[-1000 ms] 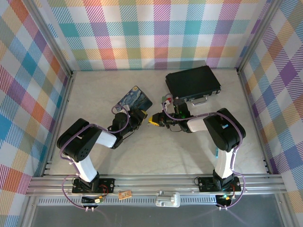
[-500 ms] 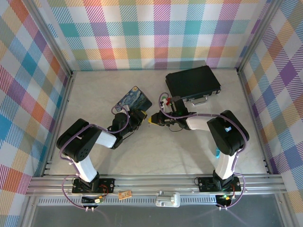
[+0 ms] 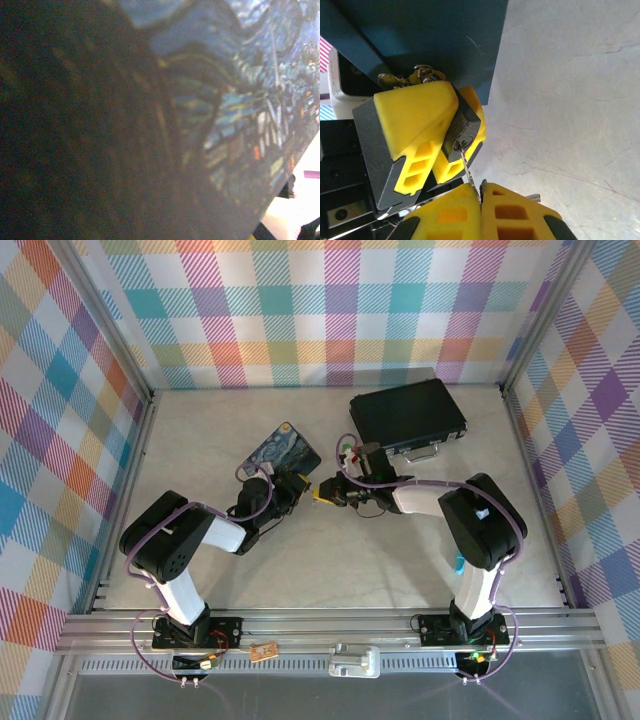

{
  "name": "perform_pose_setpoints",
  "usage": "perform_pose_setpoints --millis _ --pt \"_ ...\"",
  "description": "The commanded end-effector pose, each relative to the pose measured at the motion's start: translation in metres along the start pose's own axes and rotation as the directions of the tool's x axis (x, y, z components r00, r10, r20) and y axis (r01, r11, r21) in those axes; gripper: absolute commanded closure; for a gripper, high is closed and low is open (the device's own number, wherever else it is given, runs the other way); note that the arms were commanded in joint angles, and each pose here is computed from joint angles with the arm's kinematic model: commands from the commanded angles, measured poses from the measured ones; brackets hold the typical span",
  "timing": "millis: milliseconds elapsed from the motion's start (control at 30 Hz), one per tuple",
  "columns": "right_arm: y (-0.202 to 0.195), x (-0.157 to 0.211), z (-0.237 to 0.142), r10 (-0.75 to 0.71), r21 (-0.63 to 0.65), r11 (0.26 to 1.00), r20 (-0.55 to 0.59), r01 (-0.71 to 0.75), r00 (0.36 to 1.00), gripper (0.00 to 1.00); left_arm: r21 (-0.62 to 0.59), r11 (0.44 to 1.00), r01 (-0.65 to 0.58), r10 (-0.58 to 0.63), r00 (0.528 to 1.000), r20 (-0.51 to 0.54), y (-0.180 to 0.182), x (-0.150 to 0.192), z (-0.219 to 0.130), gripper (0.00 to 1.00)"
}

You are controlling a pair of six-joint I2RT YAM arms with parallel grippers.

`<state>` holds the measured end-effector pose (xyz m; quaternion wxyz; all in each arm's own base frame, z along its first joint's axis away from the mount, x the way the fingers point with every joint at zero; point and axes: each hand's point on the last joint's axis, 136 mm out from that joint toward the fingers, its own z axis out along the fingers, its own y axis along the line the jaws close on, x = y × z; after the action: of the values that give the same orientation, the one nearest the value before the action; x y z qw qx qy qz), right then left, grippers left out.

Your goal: Unlock a padlock with a key

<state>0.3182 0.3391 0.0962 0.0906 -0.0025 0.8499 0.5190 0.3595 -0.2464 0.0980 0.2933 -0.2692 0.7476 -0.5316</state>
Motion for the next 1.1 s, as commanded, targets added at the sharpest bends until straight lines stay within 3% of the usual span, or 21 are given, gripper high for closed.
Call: perform_pose_setpoints --millis 0,300,567,767,1067 --pt "0.02 -0.041 -0.005 0.048 -0.116 0.993 0.12 -0.034 0.992 1.0 0.131 0.991 -0.011 0.037 0.98 -0.197 -0.04 0.043 -0.004 1.0" --pt "0.012 -0.049 -0.009 0.126 -0.176 0.978 0.056 -0.114 0.99 1.0 0.162 0.987 -0.015 0.053 0.97 -0.236 -0.045 0.048 -0.007 1.0" --pt "0.001 -0.048 -0.012 0.056 -0.102 0.994 0.074 -0.048 0.996 1.0 0.146 0.988 -0.041 0.075 0.969 -0.234 -0.046 0.042 -0.01 1.0" --pt "0.004 -0.049 -0.015 0.005 -0.066 0.998 0.105 0.002 0.994 1.0 0.13 0.991 -0.038 0.063 0.98 -0.189 -0.046 0.033 -0.006 1.0" --pt "0.008 -0.041 -0.012 0.058 -0.048 0.998 0.192 -0.049 0.98 1.0 0.046 0.999 -0.022 0.025 0.997 -0.069 -0.031 0.019 -0.008 1.0"
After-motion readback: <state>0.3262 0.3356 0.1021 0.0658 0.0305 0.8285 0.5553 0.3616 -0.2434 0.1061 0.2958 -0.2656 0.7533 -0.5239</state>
